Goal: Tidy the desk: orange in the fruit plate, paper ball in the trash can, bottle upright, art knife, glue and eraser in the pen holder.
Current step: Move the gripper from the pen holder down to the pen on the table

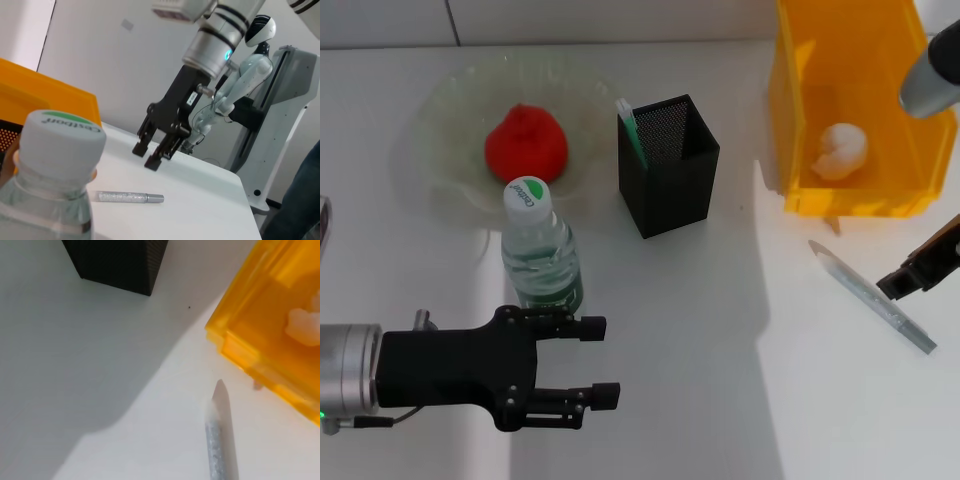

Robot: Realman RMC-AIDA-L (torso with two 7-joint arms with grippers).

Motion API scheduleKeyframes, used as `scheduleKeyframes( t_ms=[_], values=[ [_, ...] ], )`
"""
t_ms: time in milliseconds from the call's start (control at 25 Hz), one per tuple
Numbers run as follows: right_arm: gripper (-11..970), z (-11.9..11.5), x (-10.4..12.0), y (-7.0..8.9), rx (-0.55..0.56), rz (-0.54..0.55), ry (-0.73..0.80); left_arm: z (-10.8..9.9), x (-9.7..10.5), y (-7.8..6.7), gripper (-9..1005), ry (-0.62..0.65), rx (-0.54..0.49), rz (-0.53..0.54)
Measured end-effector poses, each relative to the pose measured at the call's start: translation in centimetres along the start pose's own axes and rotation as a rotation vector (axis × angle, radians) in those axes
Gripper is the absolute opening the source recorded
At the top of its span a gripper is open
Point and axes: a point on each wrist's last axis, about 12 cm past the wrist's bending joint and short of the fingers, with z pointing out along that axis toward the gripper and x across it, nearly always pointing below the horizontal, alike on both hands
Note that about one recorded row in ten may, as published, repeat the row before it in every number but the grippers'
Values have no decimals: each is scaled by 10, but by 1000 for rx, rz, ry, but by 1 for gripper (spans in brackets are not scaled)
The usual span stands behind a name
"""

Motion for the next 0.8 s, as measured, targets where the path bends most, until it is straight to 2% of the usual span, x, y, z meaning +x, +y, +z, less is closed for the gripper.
scheduleKeyframes(
  t_ms=[120,440,640,800],
  values=[
    [502,18,-1,-3,-11,11,23,0,-1,0,768,-7,-2,2],
    [502,35,-3,-7,-19,10,30,0,-1,0,768,-11,-3,2],
    [398,42,-5,-9,-23,3,37,0,-1,0,768,-11,-1,3],
    [397,47,-6,-9,-27,-6,41,0,-1,0,769,-11,-2,3]
  ],
)
